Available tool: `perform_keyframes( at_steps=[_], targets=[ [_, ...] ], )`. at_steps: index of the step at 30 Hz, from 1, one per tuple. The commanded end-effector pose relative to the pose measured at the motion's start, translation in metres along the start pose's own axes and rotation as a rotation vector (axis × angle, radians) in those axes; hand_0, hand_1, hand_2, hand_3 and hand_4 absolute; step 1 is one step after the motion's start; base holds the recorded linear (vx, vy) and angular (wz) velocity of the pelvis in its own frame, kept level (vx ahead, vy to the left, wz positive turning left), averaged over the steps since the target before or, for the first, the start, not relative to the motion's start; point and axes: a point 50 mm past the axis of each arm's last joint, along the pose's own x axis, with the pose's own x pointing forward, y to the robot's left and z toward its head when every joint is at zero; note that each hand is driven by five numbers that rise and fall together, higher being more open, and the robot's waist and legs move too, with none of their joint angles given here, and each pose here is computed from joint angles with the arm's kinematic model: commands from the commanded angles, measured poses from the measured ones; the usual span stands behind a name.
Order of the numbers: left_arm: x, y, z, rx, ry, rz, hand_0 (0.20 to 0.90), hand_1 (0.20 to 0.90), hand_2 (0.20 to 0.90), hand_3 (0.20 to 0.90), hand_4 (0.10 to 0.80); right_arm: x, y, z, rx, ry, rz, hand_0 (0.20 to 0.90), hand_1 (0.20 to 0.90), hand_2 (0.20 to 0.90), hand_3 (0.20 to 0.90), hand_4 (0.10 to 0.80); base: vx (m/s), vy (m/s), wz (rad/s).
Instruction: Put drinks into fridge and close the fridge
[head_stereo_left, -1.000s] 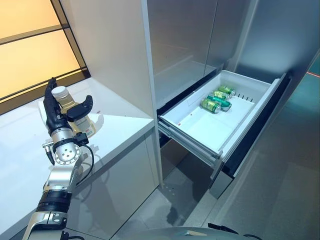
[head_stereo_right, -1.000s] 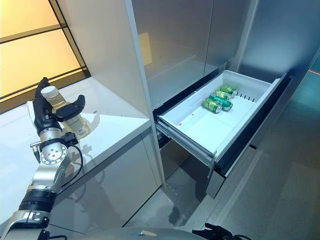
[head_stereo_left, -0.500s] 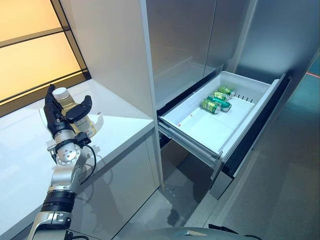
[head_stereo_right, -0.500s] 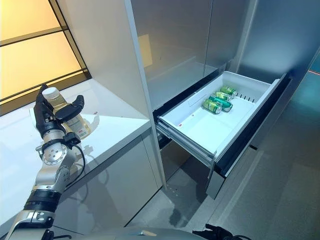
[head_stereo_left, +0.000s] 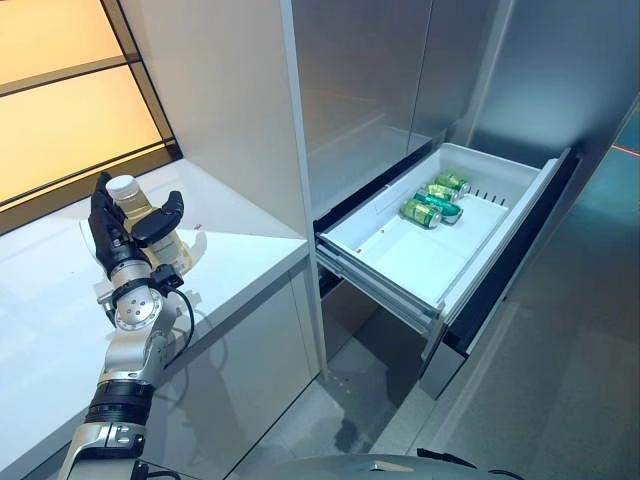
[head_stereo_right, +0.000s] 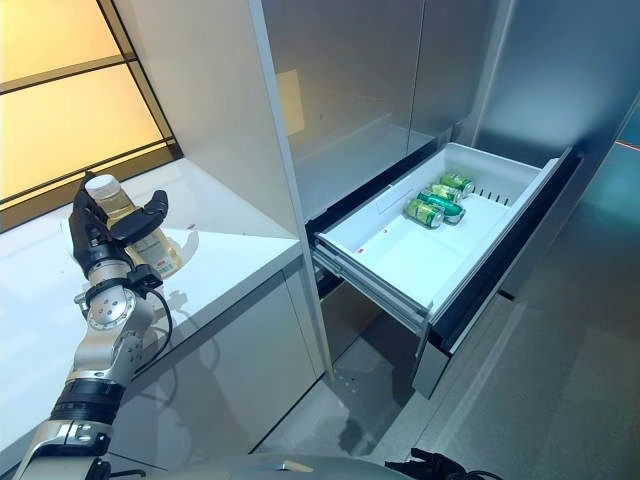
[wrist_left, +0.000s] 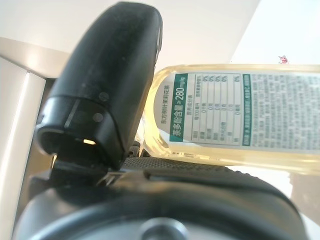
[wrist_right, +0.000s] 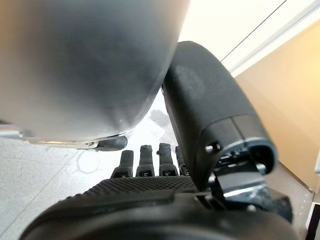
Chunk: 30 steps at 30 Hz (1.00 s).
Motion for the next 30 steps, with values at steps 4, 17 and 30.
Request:
perform_keyframes(
  at_steps=[4, 17, 30],
  targets=[
    [0.022, -0.012, 0.033, 0.043, -0.158, 0.002, 0.900, 0.900, 0.900, 0.900, 0.800, 0.001, 0.002, -0.005, -0.047, 0.045, 0.012, 0.900, 0.900, 0.900, 0.900, 0.800, 0.000, 0.000, 0.00],
    [0.028, -0.008, 0.049, 0.201, -0.249, -0.027, 0.900, 0.900, 0.900, 0.900, 0.800, 0.000, 0.002, -0.004, -0.049, 0.039, 0.016, 0.900, 0.900, 0.900, 0.900, 0.800, 0.000, 0.000, 0.00],
    [0.023, -0.011, 0.035, -0.026, -0.109, -0.056, 0.900, 0.900, 0.900, 0.900, 0.800, 0.001, 0.006, -0.002, -0.046, 0.034, 0.018, 0.900, 0.900, 0.900, 0.900, 0.800, 0.000, 0.000, 0.00]
  ],
)
